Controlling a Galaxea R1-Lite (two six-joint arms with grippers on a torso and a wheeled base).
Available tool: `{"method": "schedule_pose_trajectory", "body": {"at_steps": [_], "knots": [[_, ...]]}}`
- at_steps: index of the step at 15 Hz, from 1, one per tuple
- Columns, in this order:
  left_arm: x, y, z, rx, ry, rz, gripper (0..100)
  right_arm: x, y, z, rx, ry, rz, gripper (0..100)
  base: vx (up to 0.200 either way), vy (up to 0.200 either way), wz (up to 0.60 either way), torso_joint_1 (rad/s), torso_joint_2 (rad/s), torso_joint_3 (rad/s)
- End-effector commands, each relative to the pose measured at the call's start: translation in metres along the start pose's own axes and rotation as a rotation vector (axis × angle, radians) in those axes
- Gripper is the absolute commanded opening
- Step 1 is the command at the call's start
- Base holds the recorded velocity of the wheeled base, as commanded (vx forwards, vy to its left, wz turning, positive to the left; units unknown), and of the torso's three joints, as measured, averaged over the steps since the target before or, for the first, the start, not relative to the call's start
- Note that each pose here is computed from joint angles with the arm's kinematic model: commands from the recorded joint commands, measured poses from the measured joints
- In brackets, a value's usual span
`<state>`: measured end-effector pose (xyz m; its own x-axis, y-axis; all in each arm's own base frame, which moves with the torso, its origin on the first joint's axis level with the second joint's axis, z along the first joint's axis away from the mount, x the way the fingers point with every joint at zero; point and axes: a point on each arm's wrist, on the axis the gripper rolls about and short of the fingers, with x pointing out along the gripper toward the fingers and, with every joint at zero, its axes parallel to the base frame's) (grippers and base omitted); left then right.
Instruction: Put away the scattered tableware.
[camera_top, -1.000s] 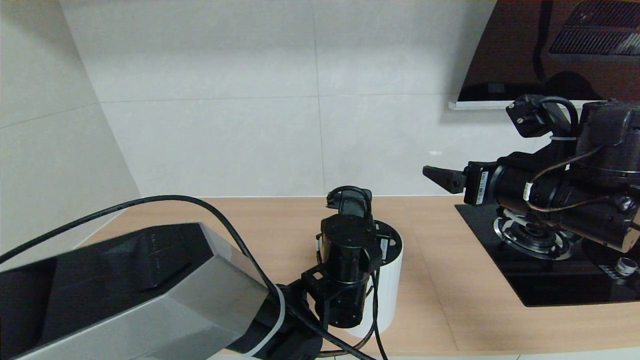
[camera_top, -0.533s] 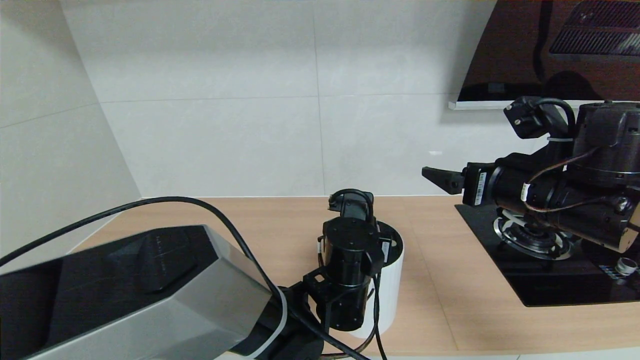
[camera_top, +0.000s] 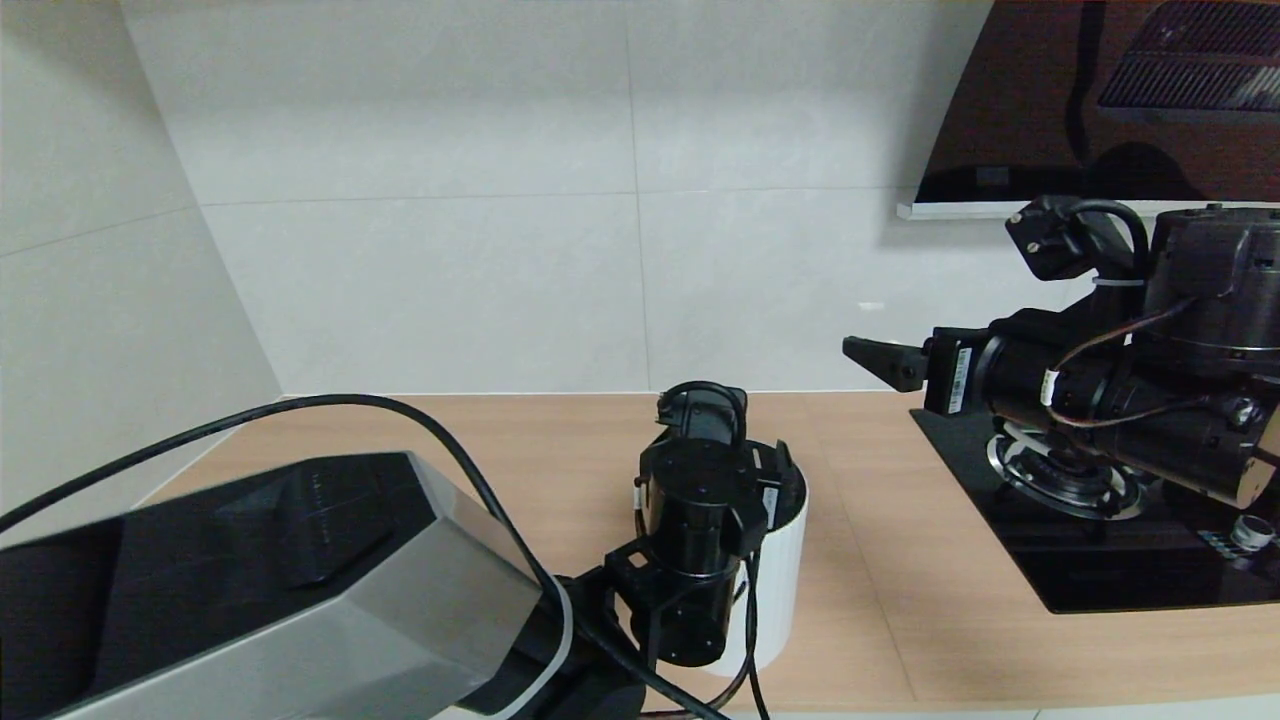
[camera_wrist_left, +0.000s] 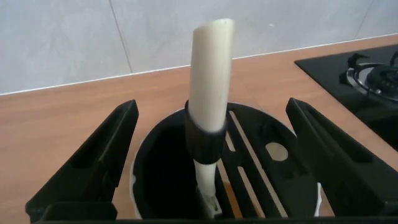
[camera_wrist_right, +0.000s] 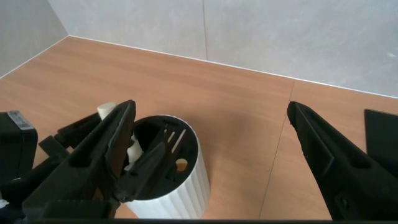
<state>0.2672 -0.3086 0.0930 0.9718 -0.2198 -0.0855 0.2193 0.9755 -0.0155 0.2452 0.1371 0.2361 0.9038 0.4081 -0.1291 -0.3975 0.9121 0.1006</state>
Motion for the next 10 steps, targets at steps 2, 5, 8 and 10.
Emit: {"method": "schedule_pose_trajectory", "body": {"at_steps": [2,5,8,10], "knots": [[-0.013,0.014,0.024,-0.034,-0.042,-0.001,100,0.0,0.0,0.0,0.0,-0.003,0.0,100,0.0,0.0,0.0,0.0,0.0,0.0],[-0.046,0.051,0.074,-0.091,-0.122,-0.069,100,-0.003,0.0,0.003,0.001,-0.014,-0.005,100,0.0,0.0,0.0,0.0,0.0,0.0],[-0.103,0.097,0.123,-0.127,-0.215,-0.227,100,-0.017,-0.006,0.015,0.009,-0.06,-0.021,100,0.0,0.0,0.0,0.0,0.0,0.0],[-0.126,0.137,0.141,-0.125,-0.235,-0.178,100,-0.024,-0.017,0.01,0.013,-0.048,-0.054,100,0.0,0.0,0.0,0.0,0.0,0.0]]}}
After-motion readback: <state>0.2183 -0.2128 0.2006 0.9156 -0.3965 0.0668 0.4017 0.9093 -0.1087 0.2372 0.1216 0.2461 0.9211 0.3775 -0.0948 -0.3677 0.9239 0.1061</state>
